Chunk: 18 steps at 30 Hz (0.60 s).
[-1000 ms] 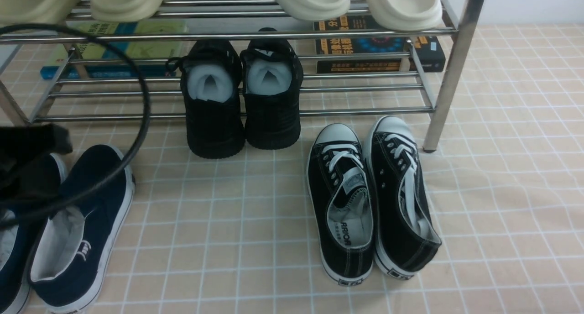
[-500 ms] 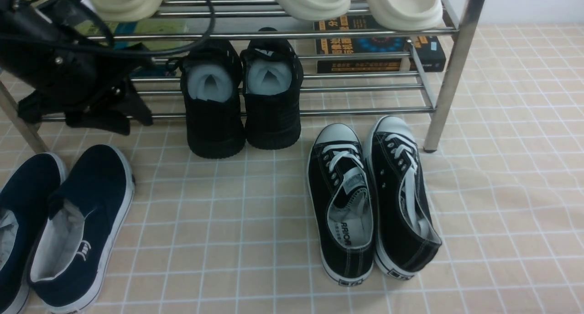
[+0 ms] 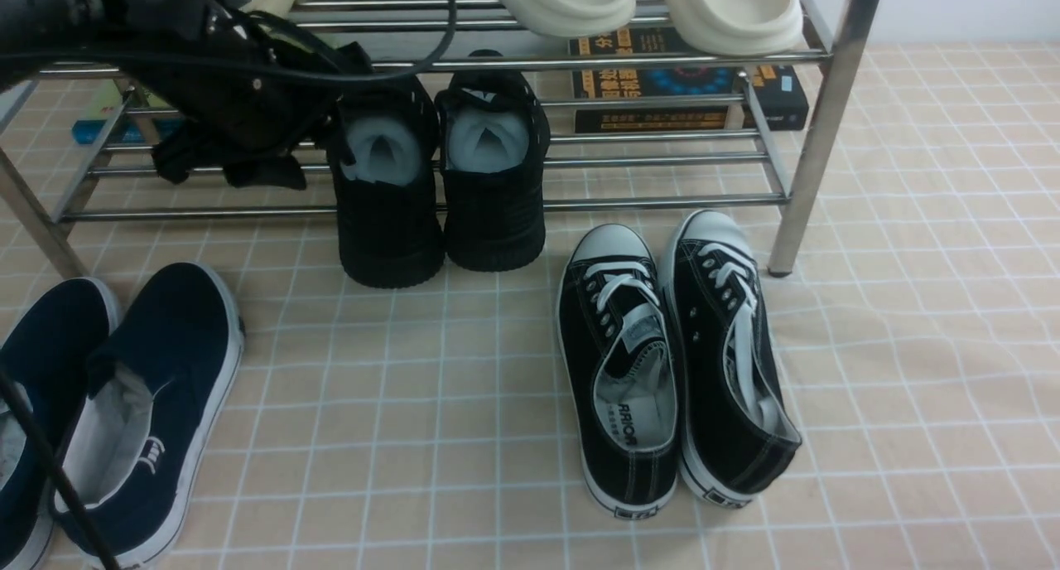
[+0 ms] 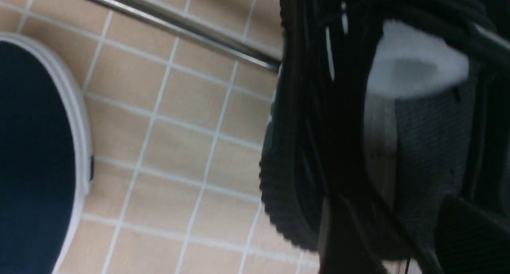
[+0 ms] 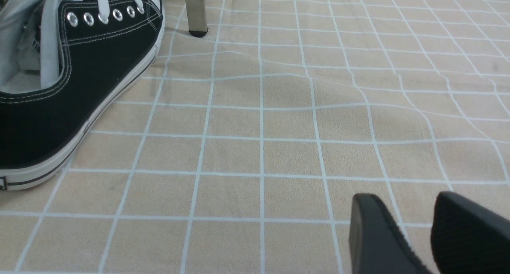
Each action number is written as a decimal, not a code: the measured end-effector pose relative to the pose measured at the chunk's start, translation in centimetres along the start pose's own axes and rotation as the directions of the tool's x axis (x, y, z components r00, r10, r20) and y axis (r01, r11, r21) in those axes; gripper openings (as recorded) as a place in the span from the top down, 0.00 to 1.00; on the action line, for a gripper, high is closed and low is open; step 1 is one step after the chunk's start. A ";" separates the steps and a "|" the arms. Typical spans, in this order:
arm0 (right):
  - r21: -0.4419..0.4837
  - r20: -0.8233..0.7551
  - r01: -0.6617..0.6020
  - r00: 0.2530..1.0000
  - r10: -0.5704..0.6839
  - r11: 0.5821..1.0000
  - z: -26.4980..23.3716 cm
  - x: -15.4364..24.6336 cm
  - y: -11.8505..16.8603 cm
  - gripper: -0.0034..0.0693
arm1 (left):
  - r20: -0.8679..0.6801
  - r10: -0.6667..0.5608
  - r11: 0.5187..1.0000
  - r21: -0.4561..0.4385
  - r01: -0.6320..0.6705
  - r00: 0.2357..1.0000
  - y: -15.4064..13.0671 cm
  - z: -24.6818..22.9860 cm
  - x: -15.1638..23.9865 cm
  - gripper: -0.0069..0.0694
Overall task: Take the shoes off the shelf from the light coffee tablecloth by hand.
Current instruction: 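Grasp a shoe standing on the lower shelf of the shoe rack with the left gripper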
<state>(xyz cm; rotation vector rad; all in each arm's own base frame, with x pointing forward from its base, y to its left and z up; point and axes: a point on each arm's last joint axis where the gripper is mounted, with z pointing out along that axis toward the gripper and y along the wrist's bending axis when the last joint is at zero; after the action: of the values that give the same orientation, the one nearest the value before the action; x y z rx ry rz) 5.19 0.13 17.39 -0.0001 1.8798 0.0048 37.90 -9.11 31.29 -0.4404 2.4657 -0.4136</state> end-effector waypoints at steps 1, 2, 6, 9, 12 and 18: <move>0.000 0.000 0.000 1.000 0.000 1.000 0.0 0.0 0.0 0.62 | 0.004 -0.003 1.000 0.000 0.003 1.000 0.0 0.4 0.0 0.45; 0.000 0.000 -0.001 1.000 0.001 1.000 0.0 0.0 0.0 0.62 | 0.007 -0.004 1.000 0.000 0.004 1.000 0.0 0.8 -0.1 0.45; 0.000 0.000 -0.001 1.000 0.001 1.000 0.0 0.0 0.0 0.62 | 0.002 -0.006 1.000 -0.005 0.006 1.000 0.2 2.5 0.0 0.44; 0.000 0.000 -0.001 1.000 0.001 1.000 0.0 0.0 0.0 0.62 | -0.004 -0.010 1.000 -0.010 0.010 1.000 0.3 3.4 0.1 0.44; 0.000 0.000 -0.001 1.000 0.001 1.000 0.0 0.0 0.0 0.62 | 0.005 -0.011 1.000 -0.006 0.011 1.000 0.4 4.4 0.1 0.44; 0.000 0.000 -0.001 1.000 0.001 1.000 0.0 0.0 0.0 0.62 | 0.012 -0.019 1.000 -0.004 0.019 1.000 0.5 5.4 0.1 0.49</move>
<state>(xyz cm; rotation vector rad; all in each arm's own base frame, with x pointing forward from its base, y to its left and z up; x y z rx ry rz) 5.19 0.13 17.39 0.0005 1.8798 0.0058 40.94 -9.74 26.89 -0.4672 2.4530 -0.4133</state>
